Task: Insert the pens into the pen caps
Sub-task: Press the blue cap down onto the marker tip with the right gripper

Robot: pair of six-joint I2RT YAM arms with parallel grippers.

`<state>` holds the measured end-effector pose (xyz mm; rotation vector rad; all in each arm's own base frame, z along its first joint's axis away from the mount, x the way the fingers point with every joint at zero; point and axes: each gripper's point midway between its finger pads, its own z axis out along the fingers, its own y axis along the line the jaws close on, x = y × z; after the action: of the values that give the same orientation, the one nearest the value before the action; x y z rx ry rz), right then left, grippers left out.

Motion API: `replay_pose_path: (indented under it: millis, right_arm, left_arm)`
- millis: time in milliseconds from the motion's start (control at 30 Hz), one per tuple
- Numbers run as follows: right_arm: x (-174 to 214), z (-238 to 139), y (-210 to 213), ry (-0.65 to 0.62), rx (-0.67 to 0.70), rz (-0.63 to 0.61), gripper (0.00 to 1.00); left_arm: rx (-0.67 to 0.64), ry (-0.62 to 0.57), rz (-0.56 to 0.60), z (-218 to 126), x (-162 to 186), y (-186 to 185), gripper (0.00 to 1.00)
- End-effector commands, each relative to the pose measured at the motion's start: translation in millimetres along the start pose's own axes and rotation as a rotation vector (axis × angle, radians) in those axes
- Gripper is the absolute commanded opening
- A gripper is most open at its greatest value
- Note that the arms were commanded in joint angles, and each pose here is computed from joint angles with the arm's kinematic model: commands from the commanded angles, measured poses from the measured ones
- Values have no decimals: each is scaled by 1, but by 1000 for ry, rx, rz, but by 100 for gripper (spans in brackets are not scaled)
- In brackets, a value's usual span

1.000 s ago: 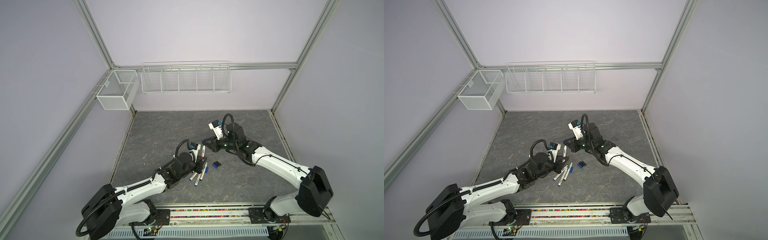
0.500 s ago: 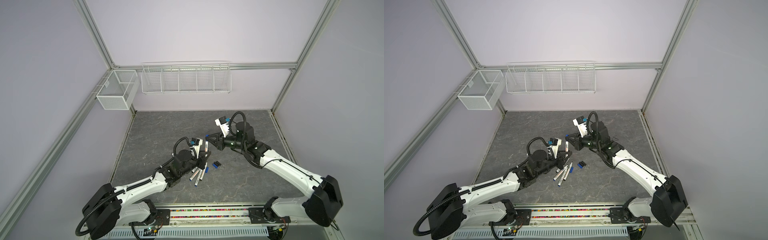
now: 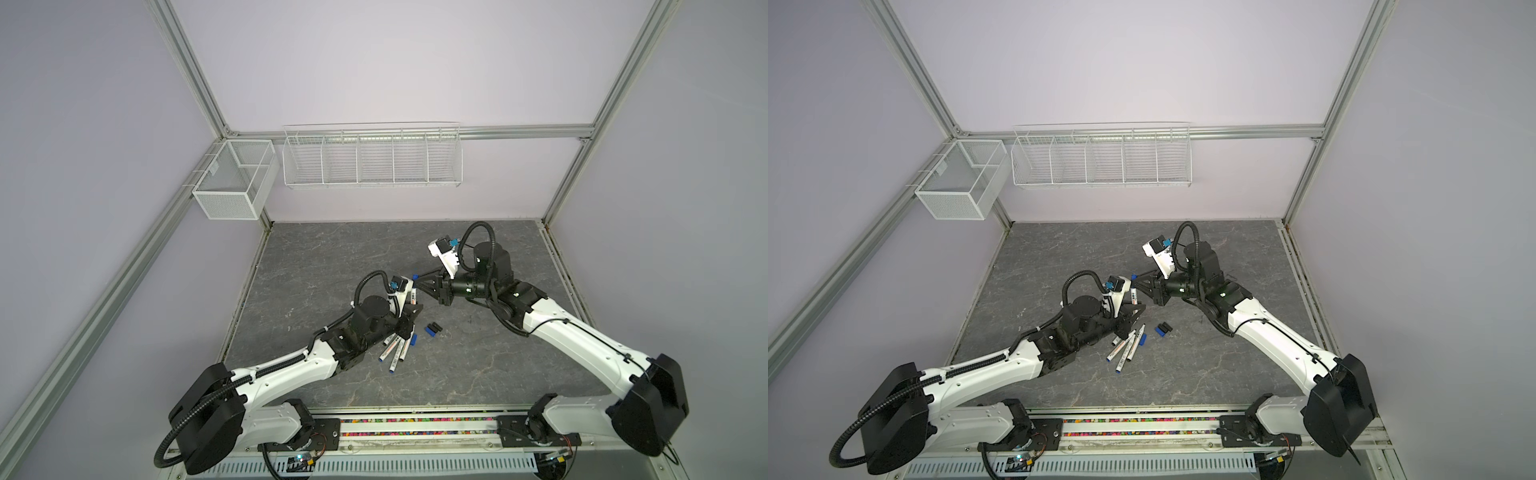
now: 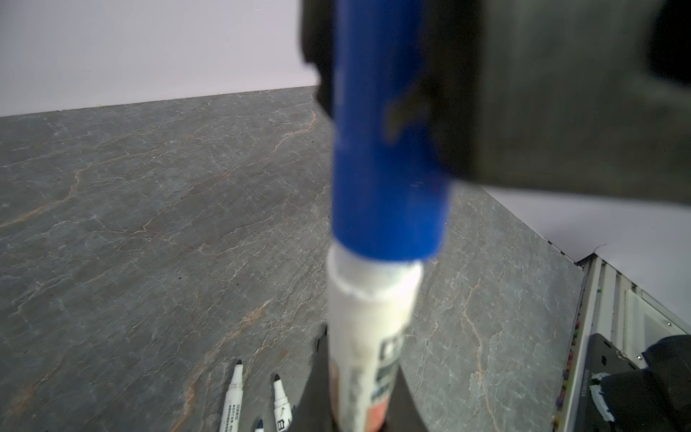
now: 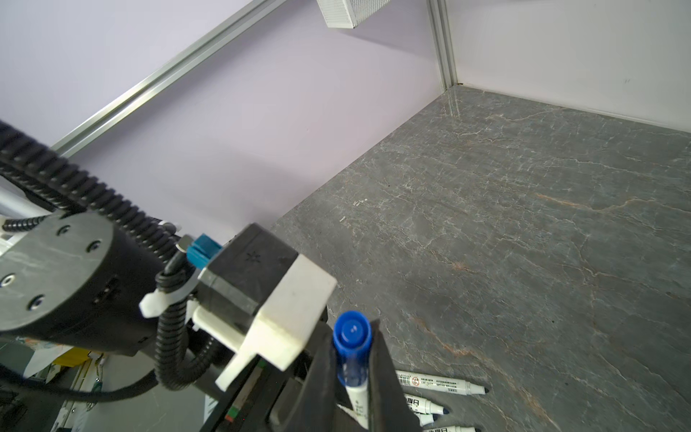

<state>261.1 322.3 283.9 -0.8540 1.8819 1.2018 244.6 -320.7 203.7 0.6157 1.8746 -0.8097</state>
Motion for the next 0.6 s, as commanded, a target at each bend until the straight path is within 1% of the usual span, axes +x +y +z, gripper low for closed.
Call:
replay_pose_path:
  millis: [0,100,233,333,567]
  right_arm:
    - [82,-5,46,306,-221,175,9]
    - [79,-6,38,297,-159,144,8]
    - [73,-9,25,291,-68,105,7]
    - [73,-12,18,310,-14,73,7]
    - [75,-17,14,341,18,48,7]
  left_arm:
    - [-132,-310,-42,-16,-85,26,0]
    - [-130,-316,-31,-19,-82,25,0]
    - [-139,-267,14,-21,-72,25,0]
    - [-122,-238,56,-23,-65,20,0]
    - [-79,-168,112,-25,-48,12,0]
